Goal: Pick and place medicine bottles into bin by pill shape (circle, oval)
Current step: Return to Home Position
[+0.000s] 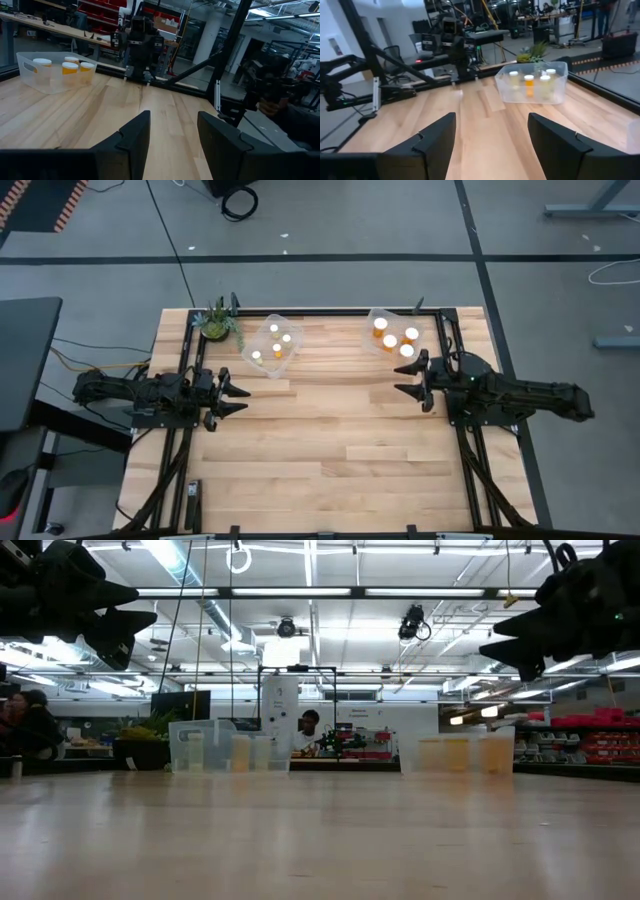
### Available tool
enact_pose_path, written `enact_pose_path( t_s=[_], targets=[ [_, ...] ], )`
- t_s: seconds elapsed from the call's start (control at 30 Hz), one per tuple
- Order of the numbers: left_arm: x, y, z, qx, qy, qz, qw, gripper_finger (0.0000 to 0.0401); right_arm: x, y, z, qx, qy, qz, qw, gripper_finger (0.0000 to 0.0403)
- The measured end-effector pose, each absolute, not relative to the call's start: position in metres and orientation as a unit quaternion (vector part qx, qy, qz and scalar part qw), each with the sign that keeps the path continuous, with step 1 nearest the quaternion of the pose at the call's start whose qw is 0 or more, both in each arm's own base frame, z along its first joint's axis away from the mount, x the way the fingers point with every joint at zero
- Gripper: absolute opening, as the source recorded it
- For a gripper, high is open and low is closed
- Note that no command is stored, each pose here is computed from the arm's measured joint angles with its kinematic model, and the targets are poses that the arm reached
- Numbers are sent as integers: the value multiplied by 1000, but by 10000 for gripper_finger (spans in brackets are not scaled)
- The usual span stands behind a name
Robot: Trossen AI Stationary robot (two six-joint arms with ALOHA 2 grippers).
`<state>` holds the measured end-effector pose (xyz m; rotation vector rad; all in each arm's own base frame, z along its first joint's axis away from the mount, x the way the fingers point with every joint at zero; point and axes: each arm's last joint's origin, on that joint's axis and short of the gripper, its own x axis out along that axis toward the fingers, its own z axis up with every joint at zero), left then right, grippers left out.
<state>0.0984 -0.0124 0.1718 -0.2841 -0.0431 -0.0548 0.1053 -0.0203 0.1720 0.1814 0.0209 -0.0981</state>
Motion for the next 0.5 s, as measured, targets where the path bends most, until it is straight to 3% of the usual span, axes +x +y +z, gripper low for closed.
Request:
enact_pose_path(
  t_s=[0.5],
  targets=[
    [98, -12, 172, -142, -21, -27, 989, 172, 107, -6, 168, 139, -3, -54, 989, 254]
  ],
)
